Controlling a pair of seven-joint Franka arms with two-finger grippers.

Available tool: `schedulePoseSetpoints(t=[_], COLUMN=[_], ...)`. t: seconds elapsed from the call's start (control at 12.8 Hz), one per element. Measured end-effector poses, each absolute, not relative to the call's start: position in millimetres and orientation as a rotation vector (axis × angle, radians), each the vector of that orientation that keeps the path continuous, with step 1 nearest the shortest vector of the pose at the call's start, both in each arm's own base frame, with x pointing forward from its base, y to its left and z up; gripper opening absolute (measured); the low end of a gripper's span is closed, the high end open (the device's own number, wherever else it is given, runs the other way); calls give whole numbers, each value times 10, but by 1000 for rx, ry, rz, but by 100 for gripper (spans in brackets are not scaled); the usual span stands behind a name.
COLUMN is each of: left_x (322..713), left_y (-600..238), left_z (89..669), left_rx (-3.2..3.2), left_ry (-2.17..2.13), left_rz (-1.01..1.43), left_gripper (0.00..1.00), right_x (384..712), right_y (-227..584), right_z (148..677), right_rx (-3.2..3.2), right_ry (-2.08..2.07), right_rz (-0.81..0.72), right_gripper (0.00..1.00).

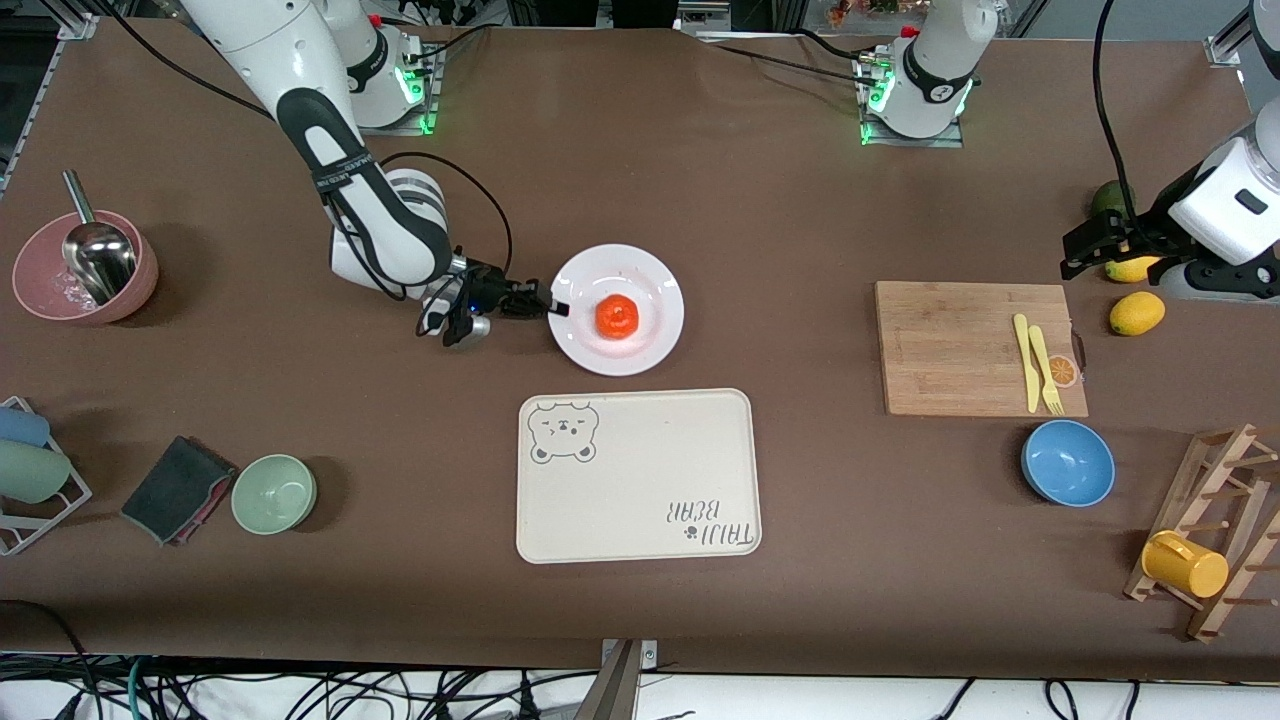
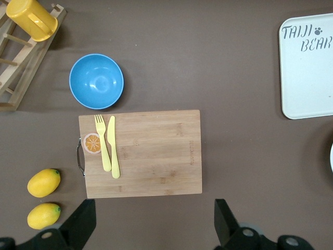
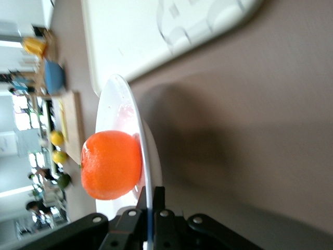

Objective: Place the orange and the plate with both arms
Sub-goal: 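Slide the plate with the right gripper onto the bear tray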

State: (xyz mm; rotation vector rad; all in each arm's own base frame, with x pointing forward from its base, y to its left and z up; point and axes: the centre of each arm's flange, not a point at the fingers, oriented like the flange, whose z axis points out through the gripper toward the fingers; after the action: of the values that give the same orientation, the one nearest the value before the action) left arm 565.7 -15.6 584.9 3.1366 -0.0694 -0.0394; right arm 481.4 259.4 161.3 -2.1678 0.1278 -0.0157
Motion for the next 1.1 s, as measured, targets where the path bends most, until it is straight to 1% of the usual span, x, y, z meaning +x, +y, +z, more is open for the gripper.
schedulePoseSetpoints(t=[0.16,0.31,0.47,0.63,0.86,1.1], left_x=[5658,5663,5667,5669,5672,5674], left_y=[-159,-161,-161,-163,-166,-168], left_z=[5845,5836,5830,5826,5822,5822], left_rx=[3137,3136,3136,3136,3136,3136], left_ry=[-70,-71,-71,-71,-72,-73], left_rz=[-40,-43,-44,-45,-47,-46], left_gripper=[100,100,100,100,100,100], right_x=[5149,5506,5874,6167,6468,6526], right_y=[2649,2679,2669,2530,2316,2404], right_z=[1808,1887,1805,1620,1487,1375], right_rx=[-2127,-2082,-2051,-2051,-2046,-2036], right_ry=[189,245,274,287,306,306], right_rz=[-53,-84,-123,-154,-190,-183], right_gripper=[5,5,5,5,5,5])
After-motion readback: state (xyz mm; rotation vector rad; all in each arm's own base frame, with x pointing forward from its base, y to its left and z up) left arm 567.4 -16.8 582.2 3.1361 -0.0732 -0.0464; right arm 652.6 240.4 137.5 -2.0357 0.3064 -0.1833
